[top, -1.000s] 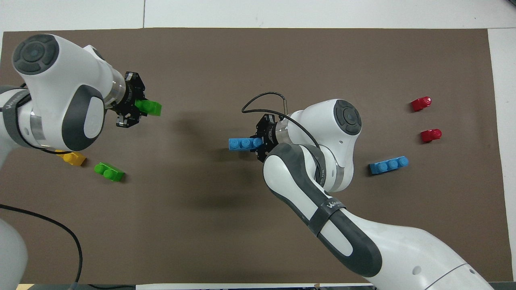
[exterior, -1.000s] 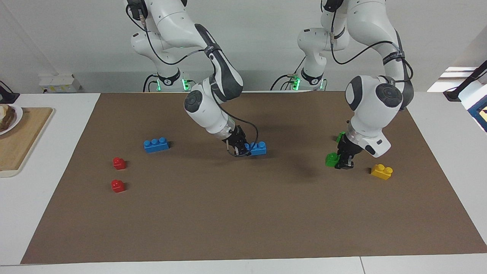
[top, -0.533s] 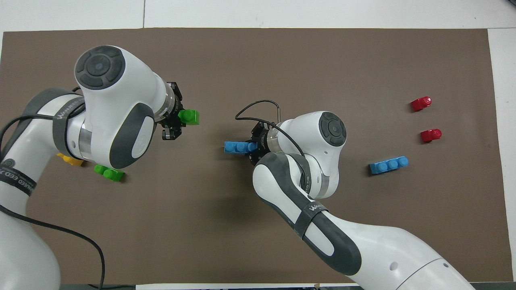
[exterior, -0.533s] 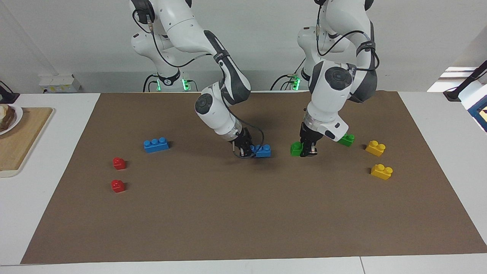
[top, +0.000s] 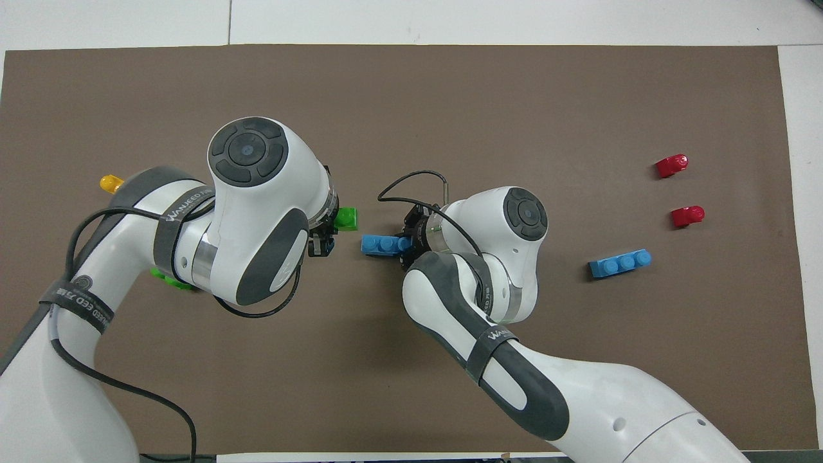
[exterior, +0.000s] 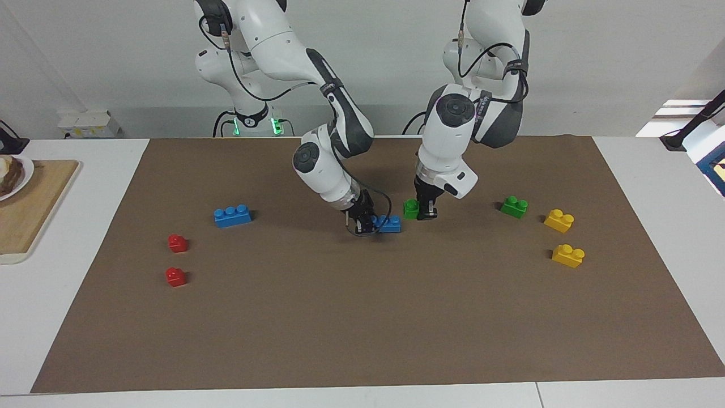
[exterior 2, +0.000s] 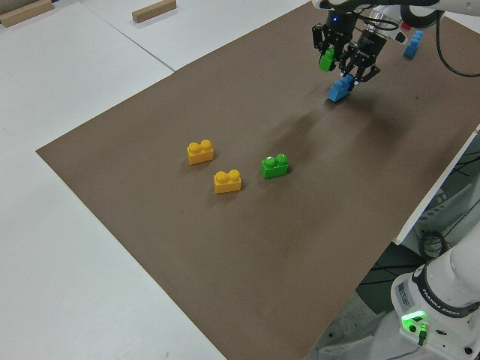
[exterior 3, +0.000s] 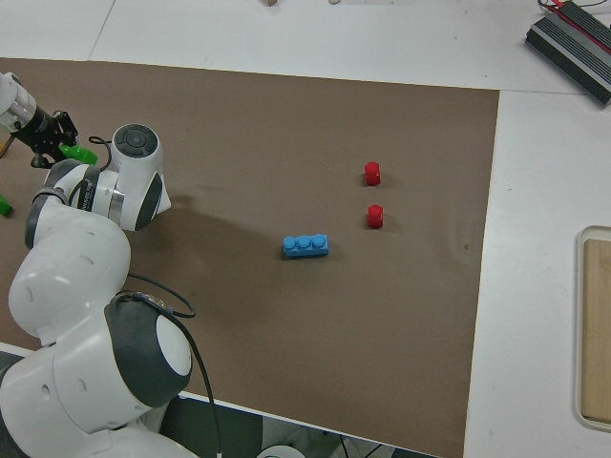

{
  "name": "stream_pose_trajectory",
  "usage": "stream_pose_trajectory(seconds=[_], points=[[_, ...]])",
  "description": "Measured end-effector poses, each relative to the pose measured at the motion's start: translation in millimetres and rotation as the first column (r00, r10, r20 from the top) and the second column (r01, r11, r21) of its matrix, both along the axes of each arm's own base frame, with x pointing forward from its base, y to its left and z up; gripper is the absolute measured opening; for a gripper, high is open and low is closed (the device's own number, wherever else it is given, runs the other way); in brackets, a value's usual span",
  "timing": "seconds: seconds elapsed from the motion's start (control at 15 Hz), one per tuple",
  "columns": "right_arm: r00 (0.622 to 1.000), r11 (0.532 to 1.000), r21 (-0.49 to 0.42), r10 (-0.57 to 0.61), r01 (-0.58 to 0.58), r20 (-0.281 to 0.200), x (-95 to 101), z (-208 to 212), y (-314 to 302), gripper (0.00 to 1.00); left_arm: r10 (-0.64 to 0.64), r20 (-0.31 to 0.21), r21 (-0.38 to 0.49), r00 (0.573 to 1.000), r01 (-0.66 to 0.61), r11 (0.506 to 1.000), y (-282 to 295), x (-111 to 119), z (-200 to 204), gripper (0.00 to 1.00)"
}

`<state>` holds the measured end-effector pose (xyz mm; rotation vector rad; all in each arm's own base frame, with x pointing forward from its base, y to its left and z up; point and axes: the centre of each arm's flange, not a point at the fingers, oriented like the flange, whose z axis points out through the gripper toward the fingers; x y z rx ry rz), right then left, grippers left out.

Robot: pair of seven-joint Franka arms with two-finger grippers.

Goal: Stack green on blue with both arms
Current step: 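Carry the green brick with the left gripper toward the blue brick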

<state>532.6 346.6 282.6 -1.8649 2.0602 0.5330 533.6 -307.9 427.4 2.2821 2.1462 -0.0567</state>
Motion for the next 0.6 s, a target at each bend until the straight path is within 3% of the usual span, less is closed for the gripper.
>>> stream_pose_trajectory(seconds=[0.27, 0.6], points=[[1.0, 1.0, -0.001, 0.0, 0.0, 0.0, -1.4, 0, -1, 0.34, 0.004, -0.001, 0.002, 1.0, -0.004, 1.0, 1, -2, -2, 0.34], [1.0, 1.0, -0.004, -0.002, 0.002, 0.001, -3.9, 0, -3, 0.34, 0.04, 0.058, -0.036, 0.997, -0.038, 0.999, -23, -25, -22, 0.34]])
